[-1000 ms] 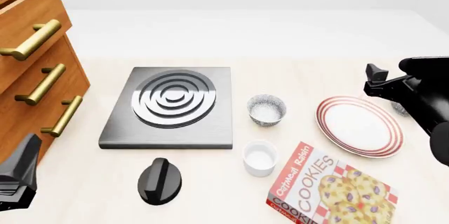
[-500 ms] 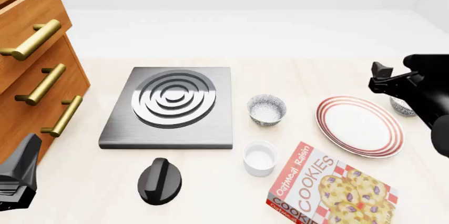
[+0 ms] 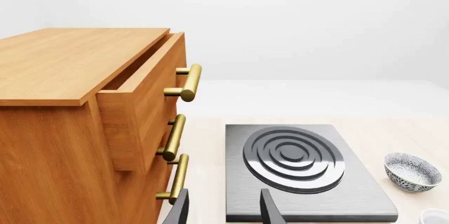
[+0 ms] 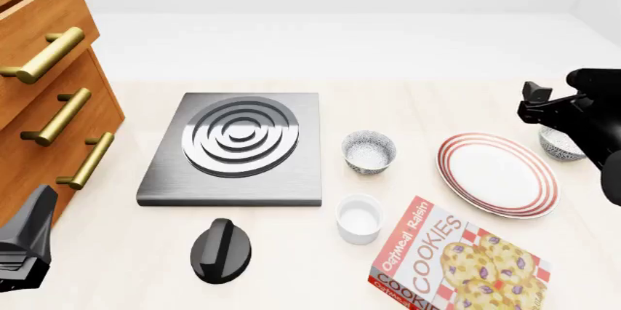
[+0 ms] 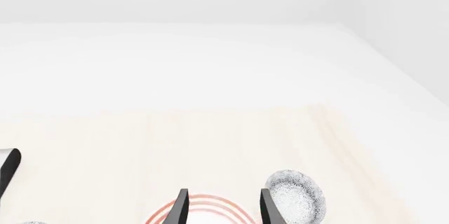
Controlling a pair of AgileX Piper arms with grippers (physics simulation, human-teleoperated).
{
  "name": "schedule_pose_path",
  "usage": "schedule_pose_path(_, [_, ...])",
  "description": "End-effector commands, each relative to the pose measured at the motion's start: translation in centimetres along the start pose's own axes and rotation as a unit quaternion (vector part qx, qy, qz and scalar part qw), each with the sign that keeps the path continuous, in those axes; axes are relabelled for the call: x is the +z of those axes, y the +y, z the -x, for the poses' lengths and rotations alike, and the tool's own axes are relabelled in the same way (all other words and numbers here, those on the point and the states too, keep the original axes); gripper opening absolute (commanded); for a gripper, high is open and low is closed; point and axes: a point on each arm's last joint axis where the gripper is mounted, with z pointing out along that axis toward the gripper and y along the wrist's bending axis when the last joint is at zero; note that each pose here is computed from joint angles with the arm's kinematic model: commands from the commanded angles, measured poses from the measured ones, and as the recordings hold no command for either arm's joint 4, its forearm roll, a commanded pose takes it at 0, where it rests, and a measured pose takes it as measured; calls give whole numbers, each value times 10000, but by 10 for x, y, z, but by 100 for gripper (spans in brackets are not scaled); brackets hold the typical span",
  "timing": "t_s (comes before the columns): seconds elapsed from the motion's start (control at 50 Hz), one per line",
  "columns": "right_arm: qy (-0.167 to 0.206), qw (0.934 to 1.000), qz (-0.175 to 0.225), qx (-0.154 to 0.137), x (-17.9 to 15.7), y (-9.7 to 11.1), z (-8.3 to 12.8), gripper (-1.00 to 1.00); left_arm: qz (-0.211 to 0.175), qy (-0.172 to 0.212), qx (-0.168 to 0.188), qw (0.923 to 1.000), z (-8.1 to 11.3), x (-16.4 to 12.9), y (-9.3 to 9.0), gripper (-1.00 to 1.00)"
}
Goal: Pick the akita bowl next to the plate and place it on the plate.
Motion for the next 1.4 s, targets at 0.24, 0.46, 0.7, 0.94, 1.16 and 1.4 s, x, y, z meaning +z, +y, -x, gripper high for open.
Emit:
schedule_pose_path(0.24, [61,9996,-212,152,11,-13,3,100,0,0,0,10000,0,0,0,100])
schedule_pose_path(0.46, [101,9992,-334,218,16,-21,2,100,0,0,0,10000,0,0,0,100])
schedule_pose_path(0.7, [117,9986,-452,251,20,-28,2,100,0,0,0,10000,0,0,0,100])
schedule_pose_path(0.94, [150,9980,-545,286,27,-35,1,100,0,0,0,10000,0,0,0,100])
schedule_pose_path(1.16, [187,9973,-634,317,34,-42,-1,100,0,0,0,10000,0,0,0,100])
schedule_pose_path(1.4, [229,9963,-745,358,40,-50,-4,100,0,0,0,10000,0,0,0,100])
